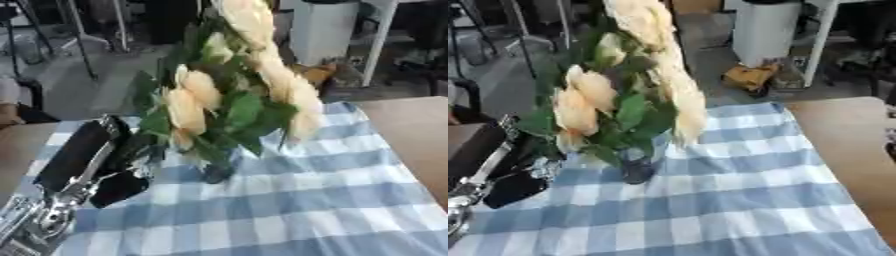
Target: Arrange flowers into the vase.
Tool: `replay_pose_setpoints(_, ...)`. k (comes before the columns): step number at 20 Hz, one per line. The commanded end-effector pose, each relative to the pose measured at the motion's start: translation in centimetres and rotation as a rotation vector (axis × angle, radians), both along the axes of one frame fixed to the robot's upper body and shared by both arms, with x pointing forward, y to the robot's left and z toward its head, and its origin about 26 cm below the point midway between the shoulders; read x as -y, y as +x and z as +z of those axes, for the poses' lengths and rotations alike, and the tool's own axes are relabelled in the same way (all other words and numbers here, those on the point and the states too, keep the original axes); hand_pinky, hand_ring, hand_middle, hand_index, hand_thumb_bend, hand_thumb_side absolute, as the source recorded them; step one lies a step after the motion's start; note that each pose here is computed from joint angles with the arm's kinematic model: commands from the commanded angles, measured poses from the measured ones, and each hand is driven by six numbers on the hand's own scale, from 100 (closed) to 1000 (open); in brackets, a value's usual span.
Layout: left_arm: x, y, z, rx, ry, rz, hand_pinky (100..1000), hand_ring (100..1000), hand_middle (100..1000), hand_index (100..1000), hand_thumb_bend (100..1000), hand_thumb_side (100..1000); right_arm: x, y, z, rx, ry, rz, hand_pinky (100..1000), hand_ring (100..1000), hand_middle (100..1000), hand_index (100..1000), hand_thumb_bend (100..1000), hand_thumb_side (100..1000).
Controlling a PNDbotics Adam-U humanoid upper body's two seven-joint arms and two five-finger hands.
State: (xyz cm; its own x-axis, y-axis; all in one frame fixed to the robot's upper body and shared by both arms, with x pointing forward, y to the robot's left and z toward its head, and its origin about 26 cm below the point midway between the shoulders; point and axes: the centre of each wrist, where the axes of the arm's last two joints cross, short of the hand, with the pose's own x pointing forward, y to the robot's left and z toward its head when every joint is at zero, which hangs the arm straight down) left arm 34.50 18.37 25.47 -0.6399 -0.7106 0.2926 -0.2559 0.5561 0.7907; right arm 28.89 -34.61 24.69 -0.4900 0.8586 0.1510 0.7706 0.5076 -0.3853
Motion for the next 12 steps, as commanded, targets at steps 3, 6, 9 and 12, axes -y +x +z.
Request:
replay_pose_setpoints(3, -0.7, -0.6, 2.7, 0.031, -0.102, -0.038, 100, 100, 100, 100, 100, 678, 0.0, -0.3, 0.9, 0.031, -0.006, 0.006, 801, 784, 714, 852, 100, 932)
replay_pose_setpoints(6, -0.7, -0.6, 3.4, 0.014, -0.171, -0.061, 100, 100, 100, 100, 100, 663, 0.0, -0.3, 0.9, 0.031, -0.005, 0.006, 801, 784, 713, 852, 100, 932)
replay_pose_setpoints(9, -0.7, -0.5, 4.2, -0.008, -0.244, -0.093, 100, 100, 100, 100, 100, 635, 0.0, -0.3, 0.9, 0.032, -0.003, 0.005, 801, 783, 713, 852, 100, 932)
replay_pose_setpoints(12, -0.6, -0.3, 4.9, -0.028, -0.308, -0.12, 100, 100, 100, 100, 100, 629, 0.0, -0.3, 0.9, 0.031, -0.004, 0.005, 801, 783, 712, 852, 100, 931)
